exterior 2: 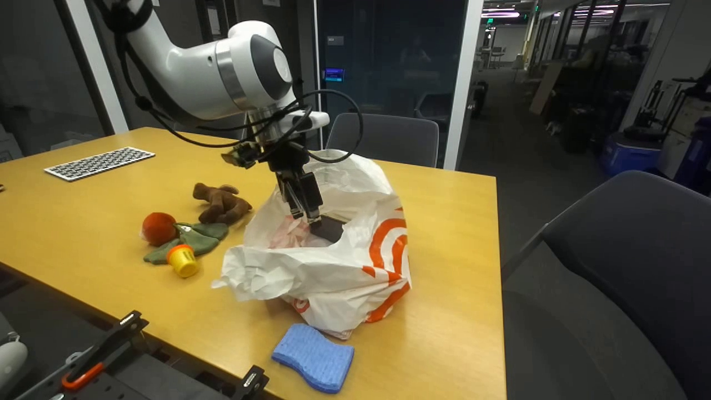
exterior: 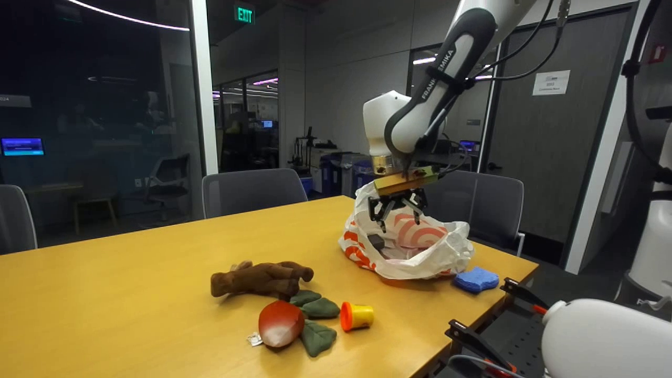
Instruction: Move the objects out of the bag
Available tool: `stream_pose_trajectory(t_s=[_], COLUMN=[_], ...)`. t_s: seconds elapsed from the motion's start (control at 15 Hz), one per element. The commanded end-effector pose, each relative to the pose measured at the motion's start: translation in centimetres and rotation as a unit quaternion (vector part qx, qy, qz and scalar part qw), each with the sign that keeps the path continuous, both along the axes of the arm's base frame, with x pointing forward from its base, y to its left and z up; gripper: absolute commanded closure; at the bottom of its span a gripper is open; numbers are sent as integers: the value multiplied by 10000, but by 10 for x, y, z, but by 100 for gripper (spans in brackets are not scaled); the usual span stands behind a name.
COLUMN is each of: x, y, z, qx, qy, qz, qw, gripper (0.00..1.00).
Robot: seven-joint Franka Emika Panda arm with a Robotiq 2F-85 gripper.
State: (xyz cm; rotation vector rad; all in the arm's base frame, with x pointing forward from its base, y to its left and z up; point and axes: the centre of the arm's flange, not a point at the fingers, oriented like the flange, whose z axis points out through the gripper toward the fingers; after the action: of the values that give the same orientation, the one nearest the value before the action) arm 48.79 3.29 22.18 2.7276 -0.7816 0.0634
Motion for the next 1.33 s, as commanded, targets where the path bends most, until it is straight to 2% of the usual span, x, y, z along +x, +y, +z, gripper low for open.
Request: stream_pose_trajectory(t_s=[0.0, 0.13, 0.27, 0.53, 0.73, 0.93, 1.13, 1.27], x=[-3, -1, 6, 25, 44, 58, 63, 64], y=[-8, -3, 2, 11, 10, 8, 2, -3], z=[-19, -30, -36, -44, -51, -53, -71, -81], qx=[-171, 90, 182, 463, 582, 659, 487, 371], qy=[-348, -554, -973, -1481, -1915, -2317, -2783, -2932], qz=[-622, -1015, -1297, -2160, -2725, -3294, -3775, -4040], qw=[9973, 9933, 9866, 9640, 9411, 9129, 8819, 8657], gripper=[0, 0, 0, 0, 0, 0, 0, 0])
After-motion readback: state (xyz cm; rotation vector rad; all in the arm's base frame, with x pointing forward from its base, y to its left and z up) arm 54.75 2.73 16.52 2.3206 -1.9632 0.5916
